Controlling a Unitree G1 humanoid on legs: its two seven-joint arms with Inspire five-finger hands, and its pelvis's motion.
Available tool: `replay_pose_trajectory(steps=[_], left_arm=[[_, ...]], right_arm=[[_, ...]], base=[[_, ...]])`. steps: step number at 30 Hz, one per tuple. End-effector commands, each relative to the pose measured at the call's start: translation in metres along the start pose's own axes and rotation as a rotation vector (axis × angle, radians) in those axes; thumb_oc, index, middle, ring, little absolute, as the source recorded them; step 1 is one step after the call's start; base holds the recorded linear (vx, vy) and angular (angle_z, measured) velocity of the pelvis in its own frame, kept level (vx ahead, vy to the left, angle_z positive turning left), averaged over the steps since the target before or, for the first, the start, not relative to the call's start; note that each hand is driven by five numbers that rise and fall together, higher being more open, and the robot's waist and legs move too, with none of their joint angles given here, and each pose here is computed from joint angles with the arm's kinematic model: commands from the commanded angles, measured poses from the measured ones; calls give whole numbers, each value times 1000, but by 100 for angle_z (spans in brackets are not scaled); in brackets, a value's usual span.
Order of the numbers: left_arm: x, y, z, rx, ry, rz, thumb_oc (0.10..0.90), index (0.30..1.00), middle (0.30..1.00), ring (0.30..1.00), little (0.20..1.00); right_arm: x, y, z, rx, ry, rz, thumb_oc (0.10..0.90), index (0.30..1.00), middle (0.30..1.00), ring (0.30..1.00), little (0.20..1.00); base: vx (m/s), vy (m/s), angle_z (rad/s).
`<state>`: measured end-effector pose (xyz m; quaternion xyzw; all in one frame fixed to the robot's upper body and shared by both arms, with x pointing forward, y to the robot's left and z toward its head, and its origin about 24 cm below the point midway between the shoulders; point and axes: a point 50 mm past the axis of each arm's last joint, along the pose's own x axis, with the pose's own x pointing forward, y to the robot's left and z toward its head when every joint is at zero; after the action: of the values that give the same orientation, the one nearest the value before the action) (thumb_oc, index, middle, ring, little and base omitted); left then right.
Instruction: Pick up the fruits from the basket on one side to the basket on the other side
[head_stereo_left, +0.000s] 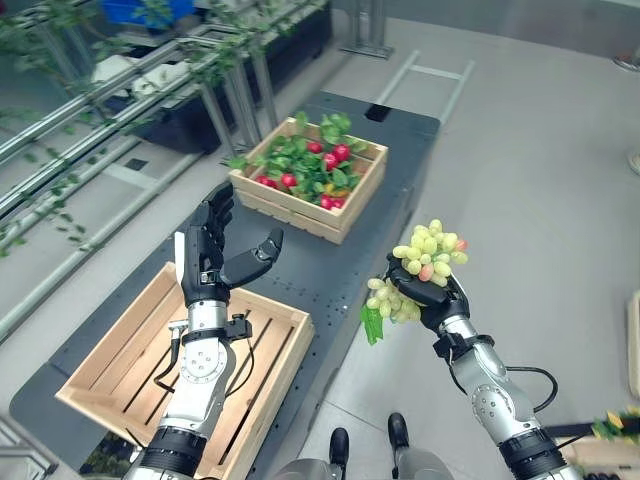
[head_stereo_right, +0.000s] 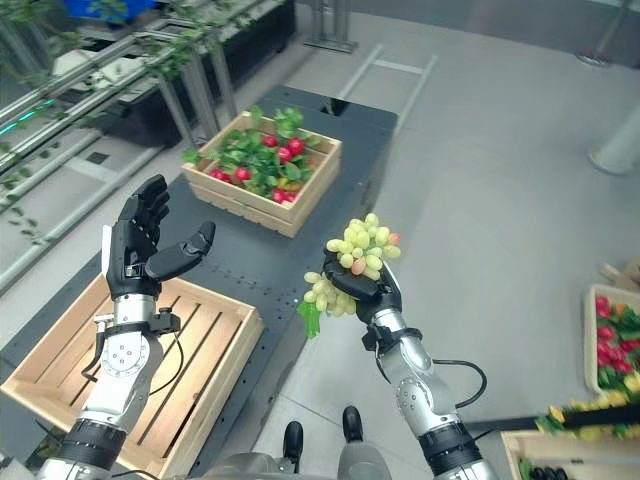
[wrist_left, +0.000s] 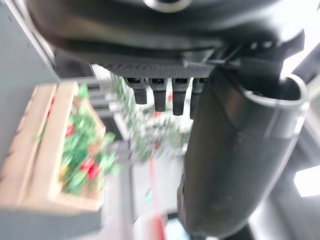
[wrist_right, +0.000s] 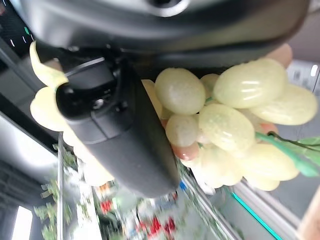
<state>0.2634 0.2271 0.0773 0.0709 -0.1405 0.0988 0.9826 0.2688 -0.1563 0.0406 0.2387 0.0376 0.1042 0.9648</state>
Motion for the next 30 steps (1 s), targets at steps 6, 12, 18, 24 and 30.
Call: replay_pose_trajectory(steps=[6, 12, 18, 24, 30], left_arm=[[13, -5, -5, 41, 86, -197, 800, 900, 900, 900, 900], [-8, -29, -22, -74, 143, -303, 800, 900, 900, 900, 900], [-31, -59, -37, -85, 191, -433, 800, 900, 900, 900, 900], [-31, -36, -40, -170, 220, -236, 800, 900, 900, 900, 900], [-29, -24, -37, -287, 226, -28, 800, 900, 900, 900, 900]], right_arm=[[16, 24, 30, -127, -160, 197, 400, 300, 300, 300, 300], [13, 26, 19, -185, -146, 179, 400, 300, 300, 300, 300], [1, 18, 14, -173, -150, 157, 400, 300, 300, 300, 300], [-12, 16, 8, -162, -129, 217, 400, 300, 300, 300, 300], [-9, 21, 12, -160, -81, 343, 400, 300, 300, 300, 300]], base=[[-123, -92, -66], [-163, -192, -65], [-103, -117, -27], [-52, -92, -1], [-70, -14, -7]])
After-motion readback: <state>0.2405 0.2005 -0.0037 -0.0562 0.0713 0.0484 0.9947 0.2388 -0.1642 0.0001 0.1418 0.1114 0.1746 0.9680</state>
